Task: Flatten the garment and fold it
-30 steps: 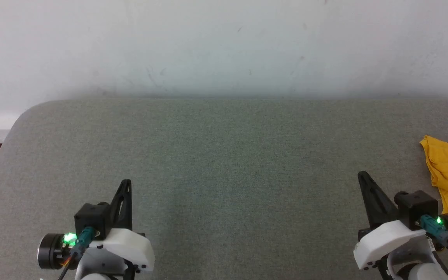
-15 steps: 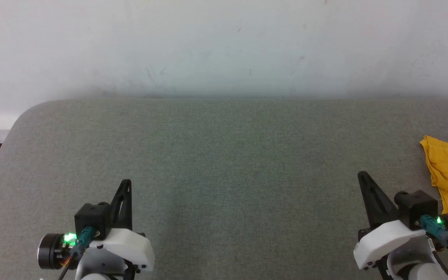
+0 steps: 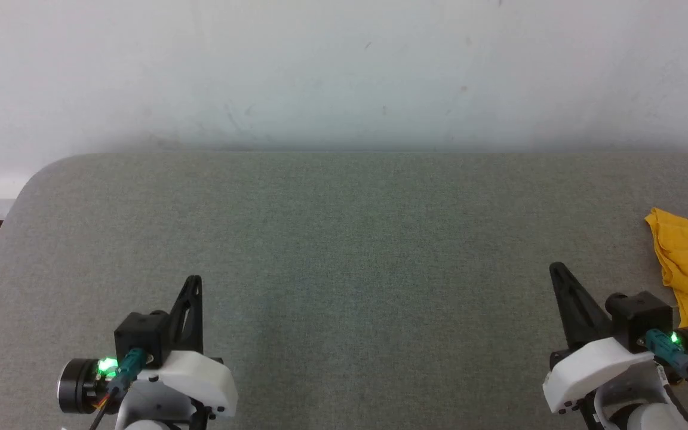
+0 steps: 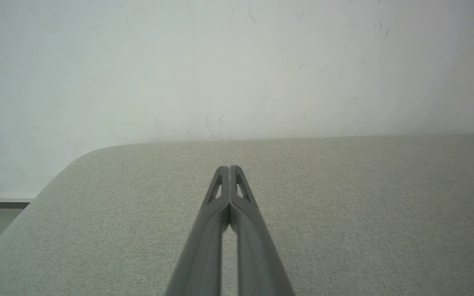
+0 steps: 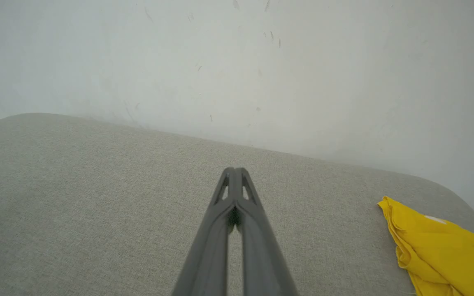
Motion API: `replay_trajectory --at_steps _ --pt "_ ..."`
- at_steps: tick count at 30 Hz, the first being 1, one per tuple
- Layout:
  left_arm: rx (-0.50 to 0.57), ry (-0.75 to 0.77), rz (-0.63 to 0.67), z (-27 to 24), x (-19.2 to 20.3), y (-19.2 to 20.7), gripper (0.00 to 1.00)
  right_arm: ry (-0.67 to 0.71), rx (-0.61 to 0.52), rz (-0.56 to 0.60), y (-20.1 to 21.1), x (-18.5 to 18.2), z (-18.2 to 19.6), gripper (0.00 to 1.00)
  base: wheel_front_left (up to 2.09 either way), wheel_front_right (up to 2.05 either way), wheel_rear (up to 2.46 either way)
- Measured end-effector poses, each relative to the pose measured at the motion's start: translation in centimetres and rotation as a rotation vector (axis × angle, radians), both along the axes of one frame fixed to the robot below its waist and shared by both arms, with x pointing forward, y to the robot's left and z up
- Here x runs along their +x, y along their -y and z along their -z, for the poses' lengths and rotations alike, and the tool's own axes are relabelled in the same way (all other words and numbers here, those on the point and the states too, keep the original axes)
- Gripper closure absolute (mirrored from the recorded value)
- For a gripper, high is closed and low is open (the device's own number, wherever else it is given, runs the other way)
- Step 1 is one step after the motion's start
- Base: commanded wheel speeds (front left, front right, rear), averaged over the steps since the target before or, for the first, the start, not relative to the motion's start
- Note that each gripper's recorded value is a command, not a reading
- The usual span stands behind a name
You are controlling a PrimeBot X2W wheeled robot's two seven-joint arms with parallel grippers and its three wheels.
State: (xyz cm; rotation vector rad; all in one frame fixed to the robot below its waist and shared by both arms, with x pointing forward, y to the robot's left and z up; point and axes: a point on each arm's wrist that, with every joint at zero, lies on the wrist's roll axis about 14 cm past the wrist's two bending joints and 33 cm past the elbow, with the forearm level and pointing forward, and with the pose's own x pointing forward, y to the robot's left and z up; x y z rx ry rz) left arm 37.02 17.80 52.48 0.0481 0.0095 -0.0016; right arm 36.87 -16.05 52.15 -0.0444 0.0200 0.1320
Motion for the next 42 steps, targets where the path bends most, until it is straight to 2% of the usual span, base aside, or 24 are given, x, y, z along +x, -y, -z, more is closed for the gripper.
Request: replay_trajectory --at_steps 42 --pt "0.000 0.000 0.000 0.00 0.00 0.00 1.00 0.000 0.000 0.000 -0.01 0.01 -0.01 1.00 0.00 0.00 0.00"
